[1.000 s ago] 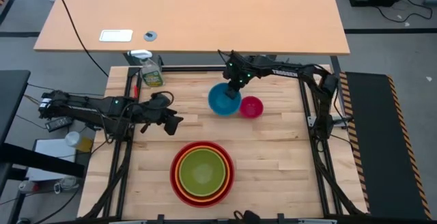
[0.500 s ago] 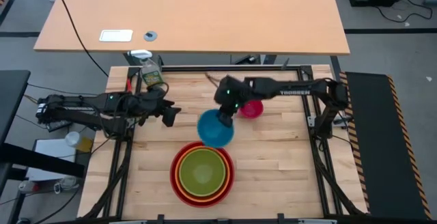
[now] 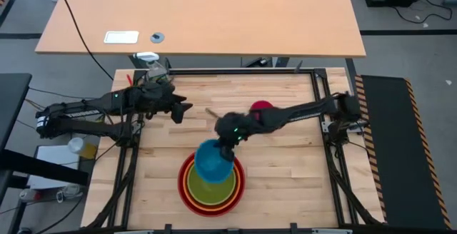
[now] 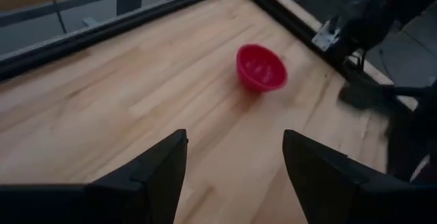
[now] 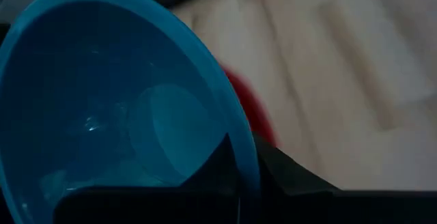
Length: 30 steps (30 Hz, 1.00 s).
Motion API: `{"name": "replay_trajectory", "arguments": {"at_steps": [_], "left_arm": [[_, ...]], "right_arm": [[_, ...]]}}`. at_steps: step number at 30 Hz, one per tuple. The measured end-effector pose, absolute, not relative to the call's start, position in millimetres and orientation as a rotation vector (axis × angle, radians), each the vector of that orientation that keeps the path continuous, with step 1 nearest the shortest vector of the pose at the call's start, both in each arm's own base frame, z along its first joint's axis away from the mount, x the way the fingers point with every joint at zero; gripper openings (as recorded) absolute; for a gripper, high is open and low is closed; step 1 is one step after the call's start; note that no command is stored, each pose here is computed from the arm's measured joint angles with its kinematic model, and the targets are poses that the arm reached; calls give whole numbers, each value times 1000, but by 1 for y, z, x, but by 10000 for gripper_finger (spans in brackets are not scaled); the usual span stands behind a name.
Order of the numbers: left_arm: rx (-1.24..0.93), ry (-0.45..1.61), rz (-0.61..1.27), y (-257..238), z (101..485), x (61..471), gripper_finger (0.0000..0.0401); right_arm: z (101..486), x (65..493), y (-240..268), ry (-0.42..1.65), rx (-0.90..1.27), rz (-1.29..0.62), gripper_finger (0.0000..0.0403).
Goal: Nest bowls inside each other
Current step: Stack the blue bowl into the green bowl, then stack the pink bowl into the blue bowl
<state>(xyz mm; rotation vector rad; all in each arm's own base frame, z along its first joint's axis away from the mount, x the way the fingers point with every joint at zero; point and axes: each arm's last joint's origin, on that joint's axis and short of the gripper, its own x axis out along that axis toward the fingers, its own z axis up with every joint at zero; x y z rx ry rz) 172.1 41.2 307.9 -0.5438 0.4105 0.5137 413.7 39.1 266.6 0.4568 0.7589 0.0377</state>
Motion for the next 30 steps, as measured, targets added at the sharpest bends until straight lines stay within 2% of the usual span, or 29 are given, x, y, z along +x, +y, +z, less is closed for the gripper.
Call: {"name": "replay_trajectory", "arguments": {"at_steps": [6,17,23,30], "left_arm": [[-575,414,480,53,308,169,245],[-568,456,374,54,307,169,245],[-583,468,309,52,307,169,245],[-605,479,251,50,307,169,245]], "right_arm": [[244,442,69,844,462,79,27],[220,460,109,1052,221,131,34],[220,458,111,1051,185,139,72],[230,462,94,1064,245,135,142]]}}
